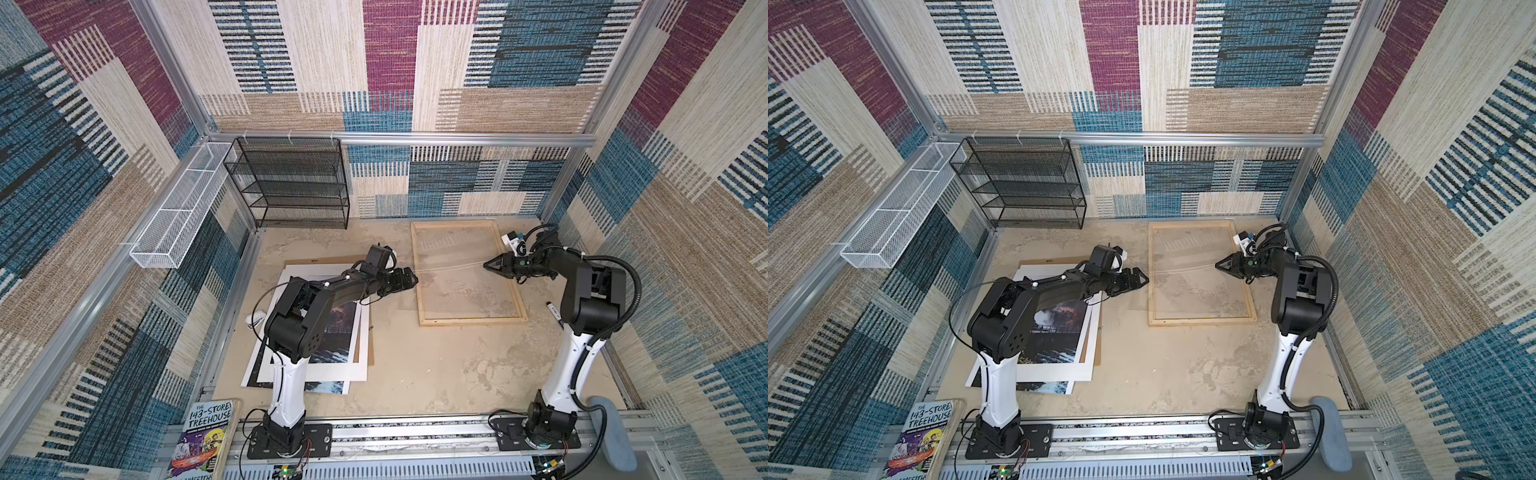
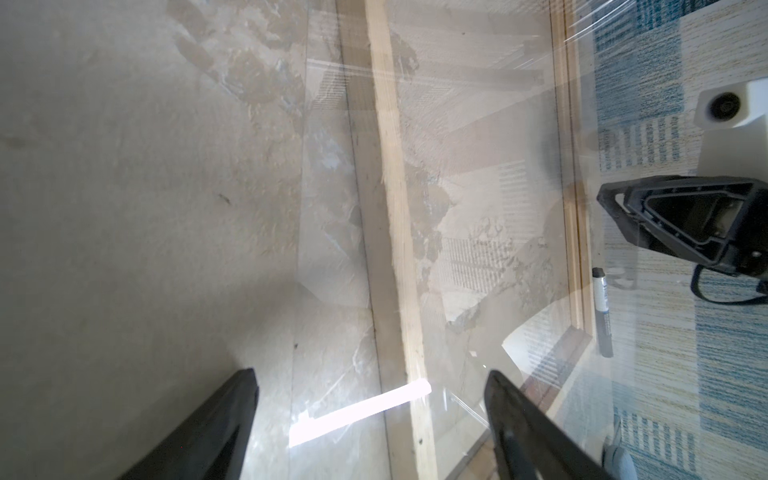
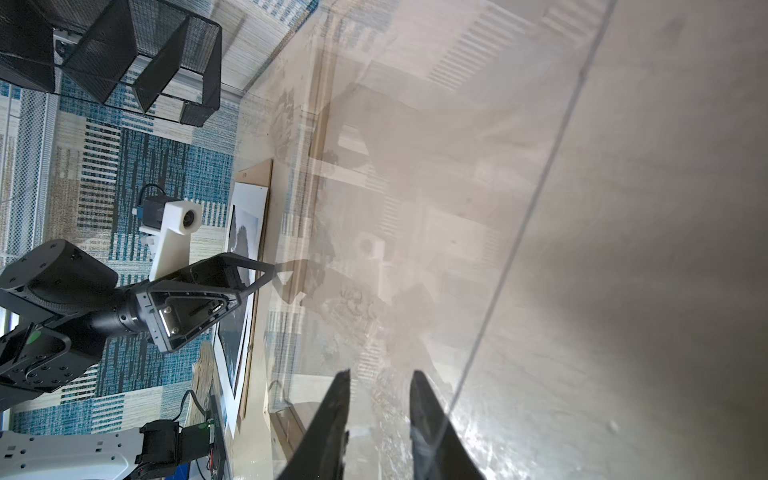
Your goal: Put the photo into the frame
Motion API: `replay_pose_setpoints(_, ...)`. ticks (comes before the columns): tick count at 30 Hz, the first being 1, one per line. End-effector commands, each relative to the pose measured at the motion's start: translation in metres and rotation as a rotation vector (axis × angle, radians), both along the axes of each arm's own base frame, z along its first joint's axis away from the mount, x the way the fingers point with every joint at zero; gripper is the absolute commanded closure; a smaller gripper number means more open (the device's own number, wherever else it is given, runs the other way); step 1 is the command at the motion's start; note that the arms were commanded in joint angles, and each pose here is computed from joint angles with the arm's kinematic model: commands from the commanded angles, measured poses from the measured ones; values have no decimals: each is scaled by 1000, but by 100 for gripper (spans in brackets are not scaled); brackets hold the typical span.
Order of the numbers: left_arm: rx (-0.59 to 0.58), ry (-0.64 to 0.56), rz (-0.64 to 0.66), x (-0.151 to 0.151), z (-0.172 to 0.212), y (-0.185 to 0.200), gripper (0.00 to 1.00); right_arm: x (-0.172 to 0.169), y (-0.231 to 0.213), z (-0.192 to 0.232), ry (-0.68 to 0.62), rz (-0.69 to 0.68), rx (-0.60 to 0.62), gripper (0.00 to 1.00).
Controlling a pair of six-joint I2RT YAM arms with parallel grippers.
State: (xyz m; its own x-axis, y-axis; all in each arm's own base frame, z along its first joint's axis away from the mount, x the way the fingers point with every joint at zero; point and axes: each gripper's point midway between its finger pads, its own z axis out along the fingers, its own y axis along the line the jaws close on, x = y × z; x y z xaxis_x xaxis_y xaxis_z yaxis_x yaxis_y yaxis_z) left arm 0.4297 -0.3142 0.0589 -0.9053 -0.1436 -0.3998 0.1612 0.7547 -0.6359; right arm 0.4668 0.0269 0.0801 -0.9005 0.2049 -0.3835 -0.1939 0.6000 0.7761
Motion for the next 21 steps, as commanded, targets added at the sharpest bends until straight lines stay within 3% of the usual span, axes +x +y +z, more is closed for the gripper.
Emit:
replay_pose_setpoints(1,-39,14,-7,-3,6,-8,12,0,0,-5,-9,-3,3,62)
replay_pose_setpoints(11,-54,10,-34,-15,11,-17,13,-3,-5,-13,7,-56,-15,47)
replay_pose_setpoints(21,-72,11,-49,-27,12,-21,23,-9,-6,-15,19,-117,-12,52)
